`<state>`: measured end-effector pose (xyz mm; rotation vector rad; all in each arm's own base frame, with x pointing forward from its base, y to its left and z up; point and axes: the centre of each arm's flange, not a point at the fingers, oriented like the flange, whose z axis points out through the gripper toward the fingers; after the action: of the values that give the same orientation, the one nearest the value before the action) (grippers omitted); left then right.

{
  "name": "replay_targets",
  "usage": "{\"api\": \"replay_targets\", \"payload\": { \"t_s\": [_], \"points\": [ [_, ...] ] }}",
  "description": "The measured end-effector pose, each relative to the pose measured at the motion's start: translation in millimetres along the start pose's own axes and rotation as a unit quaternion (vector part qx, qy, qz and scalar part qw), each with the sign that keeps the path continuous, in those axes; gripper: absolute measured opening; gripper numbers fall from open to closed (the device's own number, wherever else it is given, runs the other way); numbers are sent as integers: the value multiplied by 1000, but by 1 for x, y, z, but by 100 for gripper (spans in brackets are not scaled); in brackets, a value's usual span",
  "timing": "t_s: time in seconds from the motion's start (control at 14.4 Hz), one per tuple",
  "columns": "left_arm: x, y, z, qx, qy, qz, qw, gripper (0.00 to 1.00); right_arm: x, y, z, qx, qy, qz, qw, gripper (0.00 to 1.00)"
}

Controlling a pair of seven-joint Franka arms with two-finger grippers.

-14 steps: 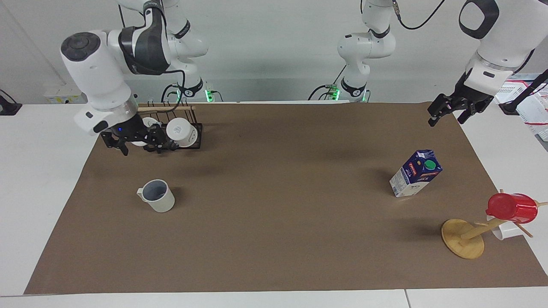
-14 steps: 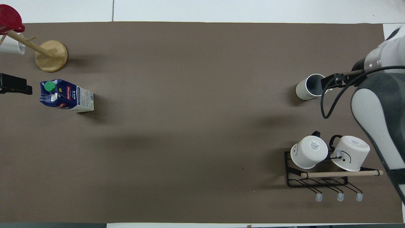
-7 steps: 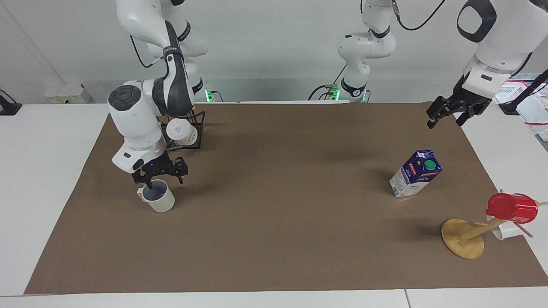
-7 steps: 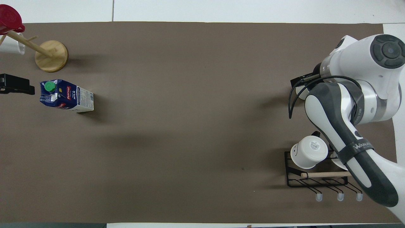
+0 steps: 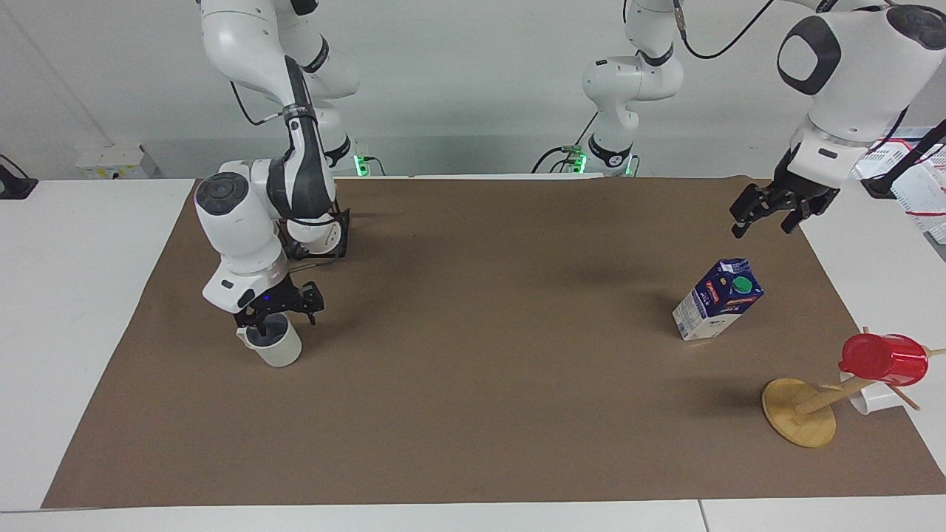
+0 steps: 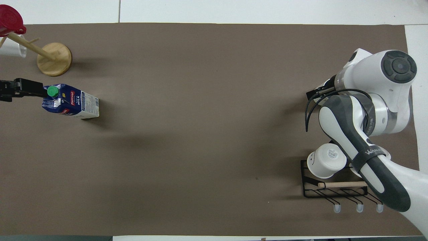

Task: Place cup and milk on table
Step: 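Grasp the white mug with the right gripper while the left gripper grasps the milk carton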

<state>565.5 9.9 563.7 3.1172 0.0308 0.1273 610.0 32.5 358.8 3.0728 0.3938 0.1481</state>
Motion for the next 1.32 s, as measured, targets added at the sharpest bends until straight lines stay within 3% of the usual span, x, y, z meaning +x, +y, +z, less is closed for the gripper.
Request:
{"api": "replay_targets", "payload": {
  "t_s": [0.28, 0.56, 0.83, 0.97, 1.11, 1.32],
  "points": [
    [7, -1, 48, 1, 2, -1, 1000, 100, -7, 4, 13, 1, -3, 5, 1000, 48],
    [10, -1, 87, 3, 2, -4, 1000, 100, -6, 4, 11, 2, -3, 6, 1000, 6],
    [9, 2, 96, 3, 0, -13, 1000, 96, 8, -11, -27, 9, -28, 19, 999, 4],
    [9, 3, 96, 2, 0, -15, 1000, 70, 18, -39, -53, 10, -29, 39, 999, 4],
    [10, 1, 95, 3, 3, -19, 1000, 52, 26, -88, -64, 11, -22, 56, 998, 4],
    [10, -2, 93, 3, 6, -21, 1000, 50, 31, -162, -67, 17, -3, 83, 996, 4]
  ]
}}
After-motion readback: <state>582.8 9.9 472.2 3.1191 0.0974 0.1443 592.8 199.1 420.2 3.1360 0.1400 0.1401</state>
